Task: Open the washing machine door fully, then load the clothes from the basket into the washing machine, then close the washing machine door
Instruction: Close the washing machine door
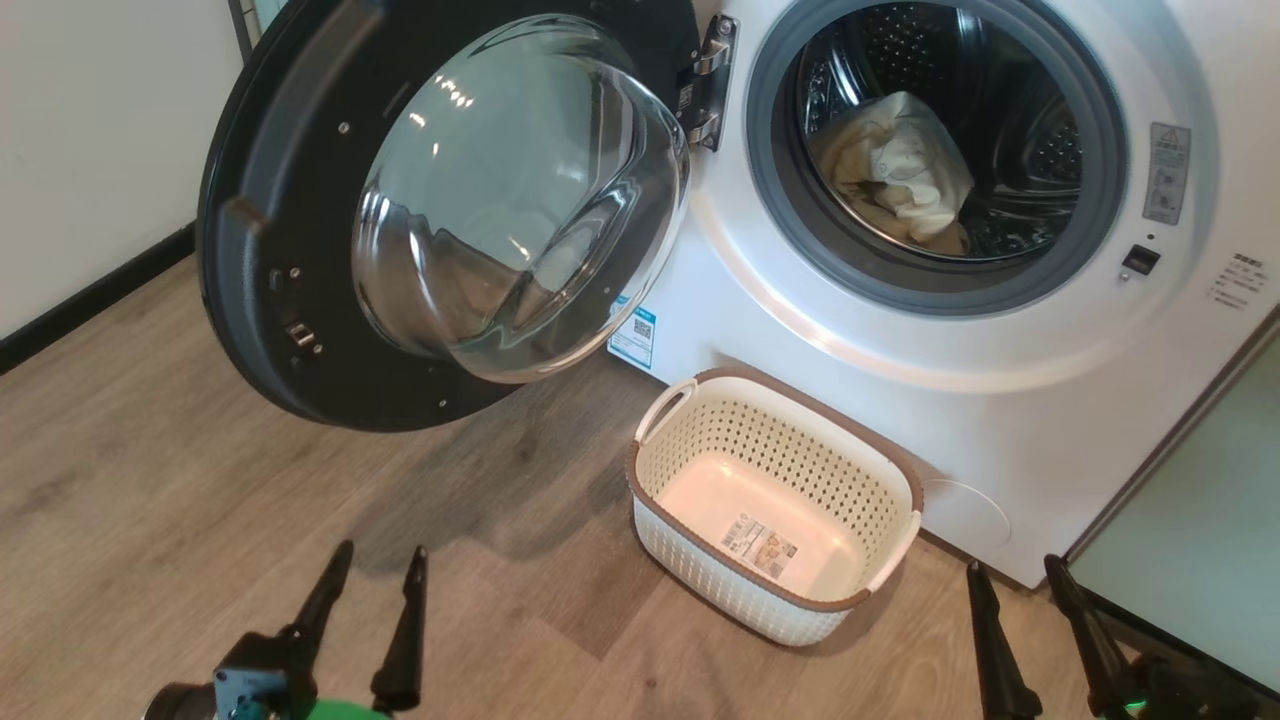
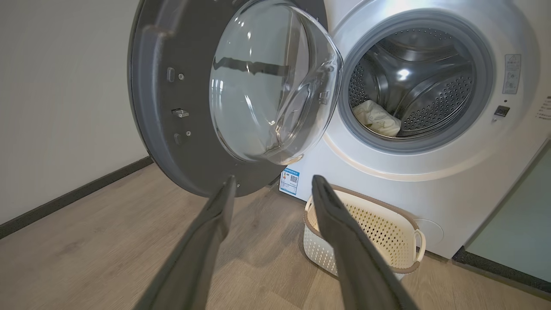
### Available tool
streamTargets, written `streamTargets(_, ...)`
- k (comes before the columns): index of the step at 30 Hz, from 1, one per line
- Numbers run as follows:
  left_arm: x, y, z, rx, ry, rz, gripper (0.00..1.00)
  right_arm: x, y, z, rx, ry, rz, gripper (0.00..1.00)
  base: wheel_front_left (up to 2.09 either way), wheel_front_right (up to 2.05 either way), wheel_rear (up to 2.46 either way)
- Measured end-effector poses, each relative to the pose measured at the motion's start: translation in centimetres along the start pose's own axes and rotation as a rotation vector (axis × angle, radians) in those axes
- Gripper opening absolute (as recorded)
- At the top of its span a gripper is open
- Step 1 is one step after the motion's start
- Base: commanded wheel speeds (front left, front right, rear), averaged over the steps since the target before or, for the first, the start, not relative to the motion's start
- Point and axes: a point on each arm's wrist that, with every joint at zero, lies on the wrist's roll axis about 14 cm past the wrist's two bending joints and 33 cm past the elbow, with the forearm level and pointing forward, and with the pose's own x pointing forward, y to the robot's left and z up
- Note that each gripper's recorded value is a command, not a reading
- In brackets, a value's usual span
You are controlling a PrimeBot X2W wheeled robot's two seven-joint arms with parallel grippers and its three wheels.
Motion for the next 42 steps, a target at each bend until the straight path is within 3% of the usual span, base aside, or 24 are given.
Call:
streamTargets(1, 0.0, -0.1, 0.0, -0.001, -0.001, -0.002, 0.26, 0.0, 0.0, 0.0, 0.000, 0.000, -0.001, 1.00, 0.00, 0.00, 0.00)
streamTargets(2, 0.0, -0.1, 0.0, -0.007, 0.000, -0.004, 0.00, 0.0, -0.1, 0.0, 0.001, -0.001, -0.002, 1.00, 0.00, 0.00, 0.00)
streamTargets(14, 0.1, -1.0, 1.0, -0.081, -0.020, -0.053, 0.00, 0.0, 0.0, 0.0, 0.004, -0.001, 0.000, 1.00, 0.00, 0.00, 0.00)
streamTargets(19, 0.6, -2.7, 5.0, -0.340, -0.125, -0.129, 0.00, 0.1, 0.0, 0.0, 0.003, -0.001, 0.002, 1.00, 0.00, 0.00, 0.00)
streamTargets(23, 1.2, -2.9, 10.4, -0.630, -0.282, -0.203, 0.00, 0.1, -0.1, 0.1, 0.001, -0.003, -0.001, 1.00, 0.00, 0.00, 0.00)
streamTargets(25, 1.4, -2.2, 13.1, -0.741, -0.365, -0.239, 0.00, 0.2, -0.1, 0.1, 0.001, -0.004, -0.001, 1.00, 0.00, 0.00, 0.00)
streamTargets(29, 2.4, 0.3, 18.2, -0.860, -0.498, -0.291, 0.00, 0.2, -0.2, 0.1, 0.004, -0.005, -0.003, 1.00, 0.00, 0.00, 0.00)
streamTargets(34, 4.2, 4.3, 24.2, -0.890, -0.642, -0.325, 0.00, 0.1, -0.6, 0.0, 0.009, -0.001, -0.016, 1.00, 0.00, 0.00, 0.00)
streamTargets(42, 10.1, 10.1, 27.3, -1.057, -0.617, -0.263, 0.00, -0.4, -1.5, -0.4, 0.011, 0.009, -0.048, 1.00, 0.00, 0.00, 0.00)
